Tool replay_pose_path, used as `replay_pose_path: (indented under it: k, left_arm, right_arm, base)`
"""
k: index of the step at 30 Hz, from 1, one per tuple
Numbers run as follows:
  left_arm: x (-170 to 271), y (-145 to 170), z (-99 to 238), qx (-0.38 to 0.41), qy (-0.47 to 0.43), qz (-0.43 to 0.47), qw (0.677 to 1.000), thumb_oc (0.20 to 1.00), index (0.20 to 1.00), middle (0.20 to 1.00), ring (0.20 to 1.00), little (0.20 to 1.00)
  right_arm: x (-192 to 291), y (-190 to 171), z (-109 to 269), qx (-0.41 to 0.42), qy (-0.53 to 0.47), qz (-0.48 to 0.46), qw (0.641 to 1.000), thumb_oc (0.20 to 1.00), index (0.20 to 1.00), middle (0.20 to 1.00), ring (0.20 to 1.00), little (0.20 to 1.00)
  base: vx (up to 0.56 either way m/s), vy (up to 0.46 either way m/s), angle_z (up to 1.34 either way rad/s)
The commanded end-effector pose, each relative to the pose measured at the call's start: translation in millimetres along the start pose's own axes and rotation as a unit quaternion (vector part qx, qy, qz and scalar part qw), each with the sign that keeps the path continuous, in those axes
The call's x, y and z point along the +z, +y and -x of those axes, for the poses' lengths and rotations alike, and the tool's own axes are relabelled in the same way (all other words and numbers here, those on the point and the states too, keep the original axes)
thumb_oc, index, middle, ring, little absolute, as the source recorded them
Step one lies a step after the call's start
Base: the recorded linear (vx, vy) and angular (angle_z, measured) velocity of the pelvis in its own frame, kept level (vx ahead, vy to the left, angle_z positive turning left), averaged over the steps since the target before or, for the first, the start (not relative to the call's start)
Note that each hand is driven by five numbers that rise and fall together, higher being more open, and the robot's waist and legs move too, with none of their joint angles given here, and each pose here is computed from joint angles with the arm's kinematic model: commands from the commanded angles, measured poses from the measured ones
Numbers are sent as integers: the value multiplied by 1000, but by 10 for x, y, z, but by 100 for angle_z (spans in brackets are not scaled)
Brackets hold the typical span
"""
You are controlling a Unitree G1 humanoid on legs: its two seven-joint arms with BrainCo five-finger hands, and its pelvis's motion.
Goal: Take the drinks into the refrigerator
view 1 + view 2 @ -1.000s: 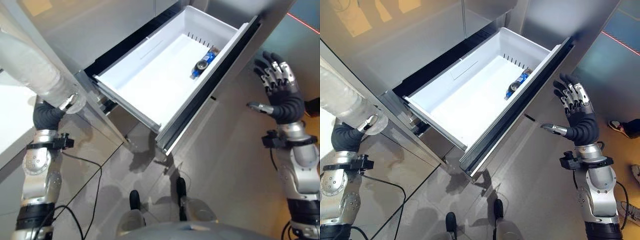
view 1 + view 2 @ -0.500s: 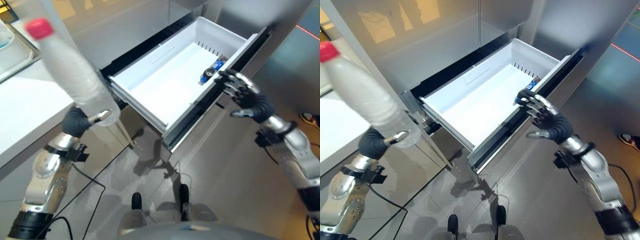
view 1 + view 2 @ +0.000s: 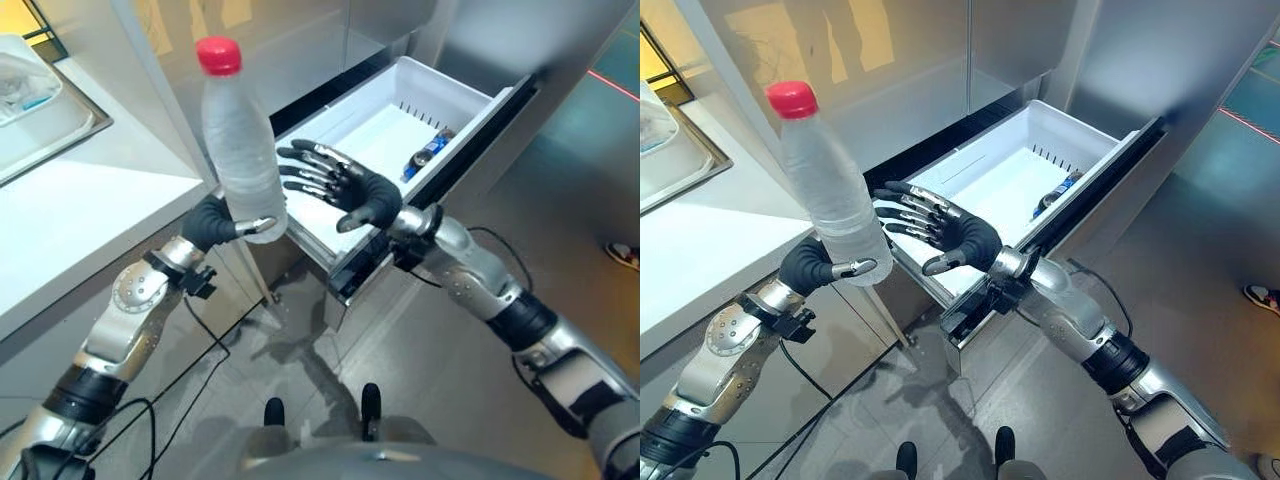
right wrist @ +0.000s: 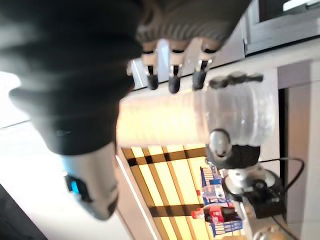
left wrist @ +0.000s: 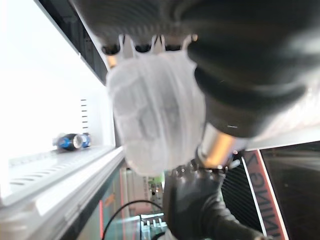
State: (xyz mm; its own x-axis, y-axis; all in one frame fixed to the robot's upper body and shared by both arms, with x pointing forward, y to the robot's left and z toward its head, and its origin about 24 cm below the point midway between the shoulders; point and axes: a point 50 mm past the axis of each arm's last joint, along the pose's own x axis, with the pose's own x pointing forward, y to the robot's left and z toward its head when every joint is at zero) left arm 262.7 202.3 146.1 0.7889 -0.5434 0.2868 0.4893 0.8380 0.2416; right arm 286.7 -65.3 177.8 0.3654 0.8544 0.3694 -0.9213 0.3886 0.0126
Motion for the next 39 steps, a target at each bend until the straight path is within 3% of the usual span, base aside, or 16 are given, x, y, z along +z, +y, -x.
replay_pose_path:
  k: [1, 9, 17, 25, 39]
  left_arm:
    - [365, 42, -254, -4, -109, -40, 993, 200, 200, 200, 200, 200]
    - [267, 7, -262, -24, -82, -35, 996, 200, 200, 200, 200, 200]
    - [247, -89, -337, -54, -84, -27, 995, 200, 200, 200, 200, 200]
    - [228, -157, -397, -63, -86, -38, 994, 200, 200, 200, 200, 200]
    - [156, -101, -377, -21, -74, -63, 995, 200, 200, 200, 200, 200]
  right_arm:
    - [167, 148, -298, 71, -32, 21, 997, 1000, 1000, 1000, 1000, 1000]
    - [477, 161, -654, 108, -40, 112, 987, 1000, 1000, 1000, 1000, 1000]
    - [456, -7, -719, 92, 8, 147, 985, 1000, 1000, 1000, 1000, 1000]
    - [287, 9, -668, 86, 7, 98, 991, 1000, 1000, 1000, 1000, 1000]
    - [-308, 682, -722, 199, 30, -93, 975, 1000, 1000, 1000, 1000, 1000]
  base:
    - [0, 0, 0]
    - [6, 7, -6]
    - [1, 4, -2]
    - [0, 0, 3]
    - [0, 1, 1]
